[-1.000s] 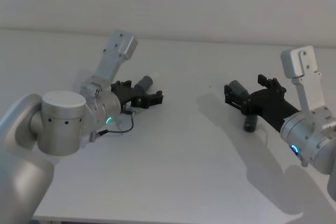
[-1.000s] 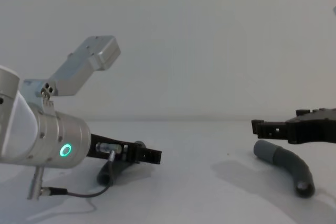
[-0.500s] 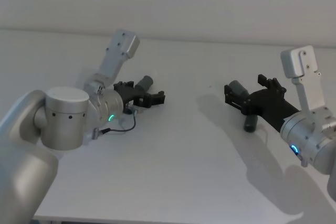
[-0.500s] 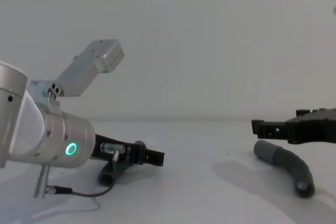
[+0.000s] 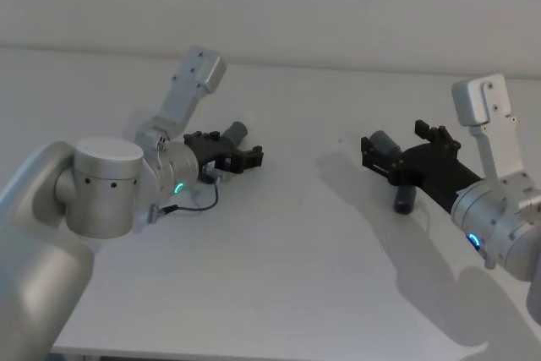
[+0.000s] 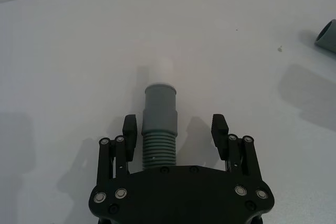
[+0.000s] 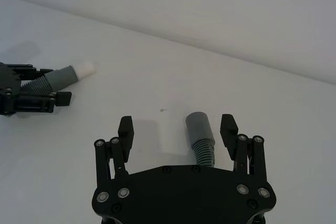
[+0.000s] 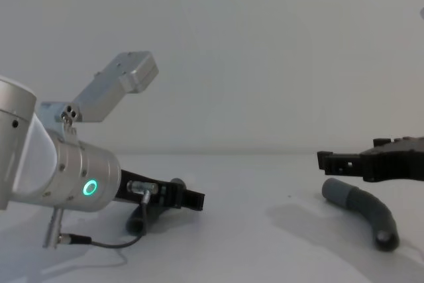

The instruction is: Use both hands to pick up one end of the pipe from the table, align the ends, and insert them.

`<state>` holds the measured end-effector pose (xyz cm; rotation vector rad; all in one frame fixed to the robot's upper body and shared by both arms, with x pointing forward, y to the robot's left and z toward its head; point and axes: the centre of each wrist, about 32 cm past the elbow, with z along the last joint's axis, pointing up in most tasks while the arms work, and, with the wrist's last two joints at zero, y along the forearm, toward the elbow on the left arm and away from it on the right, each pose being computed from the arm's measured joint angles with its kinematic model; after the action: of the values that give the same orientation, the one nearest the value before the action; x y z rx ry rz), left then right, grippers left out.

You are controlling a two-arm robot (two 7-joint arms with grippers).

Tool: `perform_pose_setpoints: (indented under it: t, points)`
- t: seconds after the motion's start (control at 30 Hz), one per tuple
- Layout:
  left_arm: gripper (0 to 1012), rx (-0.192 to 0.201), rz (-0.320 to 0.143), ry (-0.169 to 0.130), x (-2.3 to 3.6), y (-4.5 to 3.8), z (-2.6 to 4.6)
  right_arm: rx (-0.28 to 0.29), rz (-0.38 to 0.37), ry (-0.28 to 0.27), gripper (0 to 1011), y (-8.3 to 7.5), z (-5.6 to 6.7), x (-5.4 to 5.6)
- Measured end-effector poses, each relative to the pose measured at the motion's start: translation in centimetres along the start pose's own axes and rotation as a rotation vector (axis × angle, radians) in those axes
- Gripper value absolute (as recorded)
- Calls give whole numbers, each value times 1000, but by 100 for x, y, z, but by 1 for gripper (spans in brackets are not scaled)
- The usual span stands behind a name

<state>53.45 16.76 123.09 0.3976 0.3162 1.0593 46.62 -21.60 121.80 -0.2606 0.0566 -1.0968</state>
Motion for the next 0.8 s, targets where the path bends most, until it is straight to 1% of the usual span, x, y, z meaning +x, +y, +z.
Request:
perform_pose_setpoints:
  t: [0.8]
  points:
    - [717,2,-10,-7,4,-16,-2,0,0,0,1003,0,0,0]
